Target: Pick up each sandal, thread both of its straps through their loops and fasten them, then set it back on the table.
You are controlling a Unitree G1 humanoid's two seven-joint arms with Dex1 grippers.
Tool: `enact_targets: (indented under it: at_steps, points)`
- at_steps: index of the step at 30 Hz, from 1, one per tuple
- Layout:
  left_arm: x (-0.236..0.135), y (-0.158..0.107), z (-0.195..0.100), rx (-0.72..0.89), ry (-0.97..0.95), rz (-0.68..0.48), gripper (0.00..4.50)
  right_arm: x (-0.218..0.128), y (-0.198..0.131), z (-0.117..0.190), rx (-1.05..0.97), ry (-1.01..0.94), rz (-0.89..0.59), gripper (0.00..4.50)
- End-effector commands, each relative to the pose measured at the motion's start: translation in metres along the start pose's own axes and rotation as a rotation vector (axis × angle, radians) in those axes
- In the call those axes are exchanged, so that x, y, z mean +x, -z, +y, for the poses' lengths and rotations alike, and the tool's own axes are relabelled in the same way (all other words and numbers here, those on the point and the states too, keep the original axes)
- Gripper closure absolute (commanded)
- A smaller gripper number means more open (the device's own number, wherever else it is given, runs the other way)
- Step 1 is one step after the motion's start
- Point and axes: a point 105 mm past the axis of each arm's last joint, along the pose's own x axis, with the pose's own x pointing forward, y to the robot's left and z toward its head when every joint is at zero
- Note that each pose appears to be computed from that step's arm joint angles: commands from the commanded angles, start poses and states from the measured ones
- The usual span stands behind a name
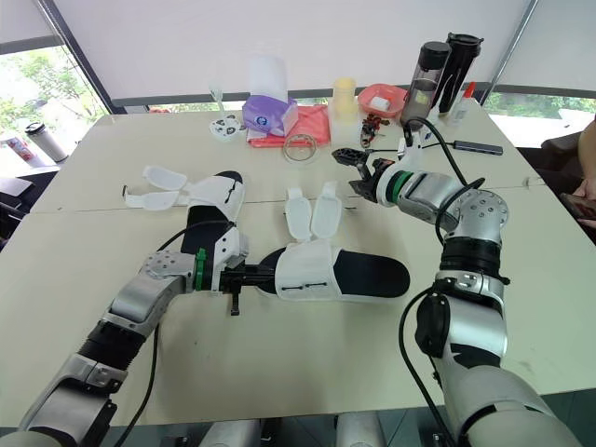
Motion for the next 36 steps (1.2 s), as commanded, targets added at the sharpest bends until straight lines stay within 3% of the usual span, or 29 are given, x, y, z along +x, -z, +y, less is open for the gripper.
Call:
enact_targets:
  at_steps: [1,12,26,29,35,36]
  points:
    - [0.004,0.010,-0.004,-0.003,0.007,0.033,4.44,-0.003,-0.001,0.016,0.039,-0.050,0.012,0.00]
    - [0.007,0.009,-0.008,0.013,0.000,0.018,4.44,-0.021,0.016,0.015,0.004,-0.023,0.048,0.00]
    - [0.010,0.003,-0.005,0.034,-0.015,-0.004,4.44,0.017,0.020,-0.001,0.120,0.016,0.042,0.00]
    - [0.010,0.003,-0.005,0.034,-0.020,-0.008,4.50,0.020,0.017,-0.004,0.112,0.021,0.023,1.22]
    - [0.013,0.004,-0.006,0.035,-0.029,-0.012,4.50,0.028,0.008,-0.001,0.166,-0.015,-0.011,4.22]
    - [0.013,0.004,-0.006,0.036,-0.031,-0.013,4.50,0.028,0.007,0.000,0.169,-0.021,-0.015,4.42]
